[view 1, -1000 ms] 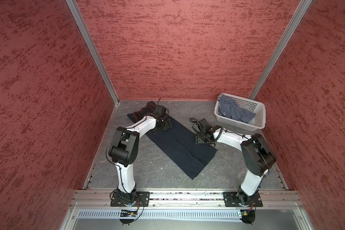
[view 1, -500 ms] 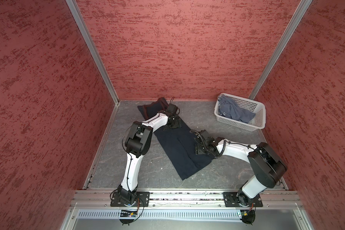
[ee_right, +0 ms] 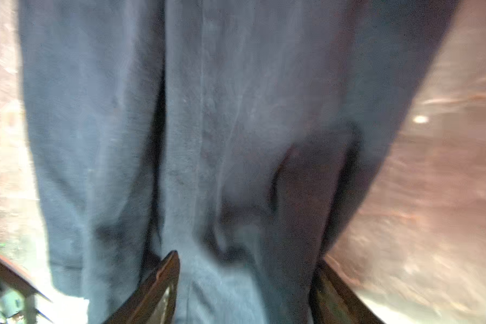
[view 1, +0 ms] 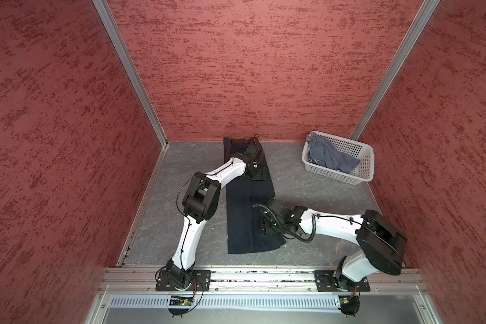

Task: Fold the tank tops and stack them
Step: 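Swing the folded strip with both grippers, left end moving farther from the robot, then grasp the near hem corners of the strip with both grippers, then lift the near hem with both grippers and fold it toward the red neckline, then lay the folded hem down near the neckline and open both grippers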

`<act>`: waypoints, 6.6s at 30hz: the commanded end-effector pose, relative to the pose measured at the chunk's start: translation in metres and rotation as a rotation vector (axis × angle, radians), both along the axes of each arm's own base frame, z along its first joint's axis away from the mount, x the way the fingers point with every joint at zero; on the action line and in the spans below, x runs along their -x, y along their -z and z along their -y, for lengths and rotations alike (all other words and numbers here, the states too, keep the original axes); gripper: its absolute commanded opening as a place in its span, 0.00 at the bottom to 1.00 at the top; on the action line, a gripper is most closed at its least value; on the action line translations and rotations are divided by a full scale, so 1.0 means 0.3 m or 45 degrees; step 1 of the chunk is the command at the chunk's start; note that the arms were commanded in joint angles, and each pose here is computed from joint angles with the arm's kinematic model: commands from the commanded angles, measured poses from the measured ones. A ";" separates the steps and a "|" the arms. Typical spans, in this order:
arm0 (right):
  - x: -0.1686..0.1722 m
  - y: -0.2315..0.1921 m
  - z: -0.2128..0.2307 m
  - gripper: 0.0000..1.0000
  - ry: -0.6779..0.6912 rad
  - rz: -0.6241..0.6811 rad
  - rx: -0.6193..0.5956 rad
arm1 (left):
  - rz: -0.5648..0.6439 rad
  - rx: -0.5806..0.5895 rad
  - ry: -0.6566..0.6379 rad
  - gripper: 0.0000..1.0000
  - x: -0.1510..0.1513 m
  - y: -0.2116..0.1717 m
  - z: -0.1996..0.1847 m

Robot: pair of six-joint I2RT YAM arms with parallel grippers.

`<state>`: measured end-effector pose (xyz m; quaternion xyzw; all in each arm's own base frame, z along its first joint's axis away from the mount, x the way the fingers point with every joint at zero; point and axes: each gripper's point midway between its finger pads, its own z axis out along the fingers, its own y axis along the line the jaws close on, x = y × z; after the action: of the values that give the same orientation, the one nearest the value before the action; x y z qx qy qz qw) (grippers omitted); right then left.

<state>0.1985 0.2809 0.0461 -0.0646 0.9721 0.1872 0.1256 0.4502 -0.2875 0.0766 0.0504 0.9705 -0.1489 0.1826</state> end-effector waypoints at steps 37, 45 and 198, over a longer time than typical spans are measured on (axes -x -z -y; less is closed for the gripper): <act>0.220 0.059 0.175 0.48 0.100 -0.188 -0.181 | -0.484 0.295 -0.325 0.62 1.113 0.191 -0.341; 0.230 0.070 0.147 0.33 0.078 -0.206 -0.187 | -0.455 0.283 -0.308 0.48 1.112 0.185 -0.328; -0.855 -0.175 0.027 0.45 0.041 0.365 -0.144 | 0.271 0.214 -0.240 0.46 0.238 -0.143 -0.224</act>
<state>0.4638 0.2501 0.0965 -0.0424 0.9398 0.2063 0.2692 0.3896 -0.2066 0.1387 -0.0406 0.9220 -0.1964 0.3312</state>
